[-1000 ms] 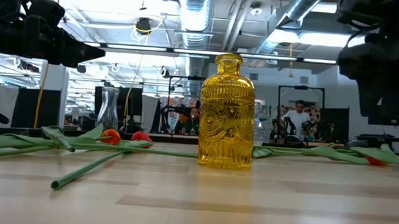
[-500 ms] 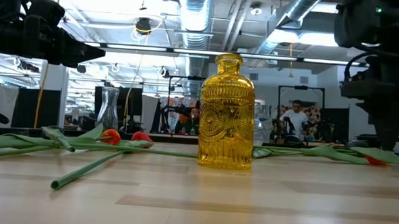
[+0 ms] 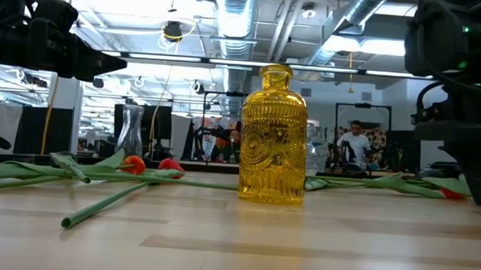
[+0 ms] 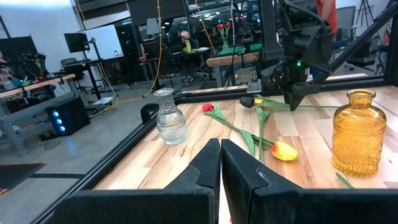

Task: Sort flowers into vase by color
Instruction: Put the top right black flower into the right transparent vase

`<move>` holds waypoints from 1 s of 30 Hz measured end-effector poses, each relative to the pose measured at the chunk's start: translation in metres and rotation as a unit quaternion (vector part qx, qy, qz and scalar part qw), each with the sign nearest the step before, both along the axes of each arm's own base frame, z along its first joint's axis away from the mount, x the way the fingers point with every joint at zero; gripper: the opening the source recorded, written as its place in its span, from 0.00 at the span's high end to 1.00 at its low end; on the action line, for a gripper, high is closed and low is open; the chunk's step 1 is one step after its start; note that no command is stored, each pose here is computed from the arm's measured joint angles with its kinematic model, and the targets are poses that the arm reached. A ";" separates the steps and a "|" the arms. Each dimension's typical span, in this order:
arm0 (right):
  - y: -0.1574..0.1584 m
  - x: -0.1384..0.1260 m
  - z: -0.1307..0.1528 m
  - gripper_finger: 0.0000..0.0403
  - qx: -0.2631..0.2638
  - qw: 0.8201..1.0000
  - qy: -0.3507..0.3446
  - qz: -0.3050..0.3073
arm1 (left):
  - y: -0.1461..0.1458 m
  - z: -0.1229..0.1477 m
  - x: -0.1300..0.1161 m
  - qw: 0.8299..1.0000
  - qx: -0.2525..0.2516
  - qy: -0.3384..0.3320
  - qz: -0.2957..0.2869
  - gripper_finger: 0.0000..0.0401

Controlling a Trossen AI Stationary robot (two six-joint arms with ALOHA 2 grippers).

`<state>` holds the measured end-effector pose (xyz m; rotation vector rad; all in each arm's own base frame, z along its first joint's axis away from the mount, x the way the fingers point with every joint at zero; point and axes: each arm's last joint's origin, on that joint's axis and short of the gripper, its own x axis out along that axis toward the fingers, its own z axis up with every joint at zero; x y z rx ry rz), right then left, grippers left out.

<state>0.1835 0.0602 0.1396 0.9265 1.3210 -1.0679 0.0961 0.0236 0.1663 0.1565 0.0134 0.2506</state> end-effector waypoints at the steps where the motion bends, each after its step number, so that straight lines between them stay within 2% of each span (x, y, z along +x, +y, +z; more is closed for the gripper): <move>1: 0.001 0.001 -0.001 0.58 0.001 1.000 -0.003 0.001 | 0.000 0.000 0.000 1.000 0.000 0.000 0.000 1.00; 16: 0.003 0.006 -0.002 0.91 0.011 0.999 -0.025 0.037 | 0.000 0.000 0.000 1.000 0.000 0.000 0.000 1.00; 21: 0.002 0.004 0.004 0.91 0.008 0.998 -0.036 0.043 | 0.000 0.000 0.000 1.000 -0.008 -0.002 0.000 1.00; 30: 0.002 0.009 0.044 0.91 -0.006 0.986 -0.137 0.092 | 0.000 0.000 0.000 1.000 -0.009 -0.002 0.000 1.00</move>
